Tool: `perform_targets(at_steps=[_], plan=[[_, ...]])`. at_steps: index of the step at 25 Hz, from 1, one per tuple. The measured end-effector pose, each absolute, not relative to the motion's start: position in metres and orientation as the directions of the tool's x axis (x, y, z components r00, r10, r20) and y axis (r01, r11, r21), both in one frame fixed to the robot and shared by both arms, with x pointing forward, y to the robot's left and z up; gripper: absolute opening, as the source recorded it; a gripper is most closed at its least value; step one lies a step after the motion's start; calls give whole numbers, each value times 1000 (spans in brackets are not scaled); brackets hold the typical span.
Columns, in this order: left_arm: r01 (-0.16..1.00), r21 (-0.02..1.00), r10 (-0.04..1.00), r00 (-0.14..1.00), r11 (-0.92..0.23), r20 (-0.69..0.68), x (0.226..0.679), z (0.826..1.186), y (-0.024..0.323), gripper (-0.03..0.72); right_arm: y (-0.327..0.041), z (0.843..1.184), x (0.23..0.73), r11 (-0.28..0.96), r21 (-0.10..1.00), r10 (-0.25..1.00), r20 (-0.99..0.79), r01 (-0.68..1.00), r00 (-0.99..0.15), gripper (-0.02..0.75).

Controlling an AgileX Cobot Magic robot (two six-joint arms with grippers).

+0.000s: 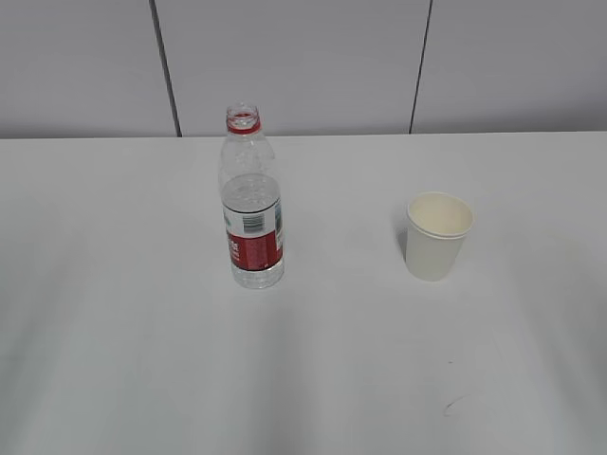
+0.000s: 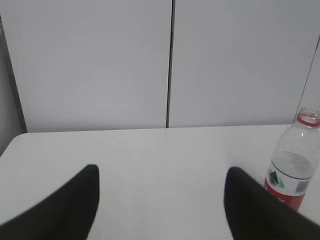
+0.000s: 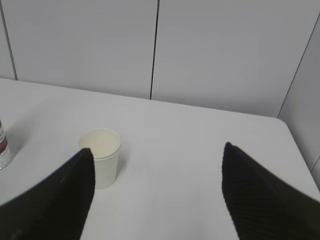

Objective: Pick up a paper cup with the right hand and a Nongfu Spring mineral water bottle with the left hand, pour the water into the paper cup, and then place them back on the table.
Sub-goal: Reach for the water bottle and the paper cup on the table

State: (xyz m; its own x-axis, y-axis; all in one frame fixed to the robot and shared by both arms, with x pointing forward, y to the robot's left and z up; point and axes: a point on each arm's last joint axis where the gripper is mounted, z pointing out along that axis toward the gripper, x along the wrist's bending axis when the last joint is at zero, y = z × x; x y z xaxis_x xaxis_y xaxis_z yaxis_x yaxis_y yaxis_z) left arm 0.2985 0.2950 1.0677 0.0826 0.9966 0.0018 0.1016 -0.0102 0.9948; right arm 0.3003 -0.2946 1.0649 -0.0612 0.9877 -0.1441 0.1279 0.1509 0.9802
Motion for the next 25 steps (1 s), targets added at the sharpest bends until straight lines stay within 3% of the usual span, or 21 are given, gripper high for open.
perform_targets(at_steps=[11,25], plan=[[107,993,983,179,-48,29,362,1065,279,483,-298,1060,334,151,986,989,-150,68,-15,590],[144,986,961,273,-89,47,434,1023,242,478,-303,1039,398,135,981,990,-139,140,20,590]])
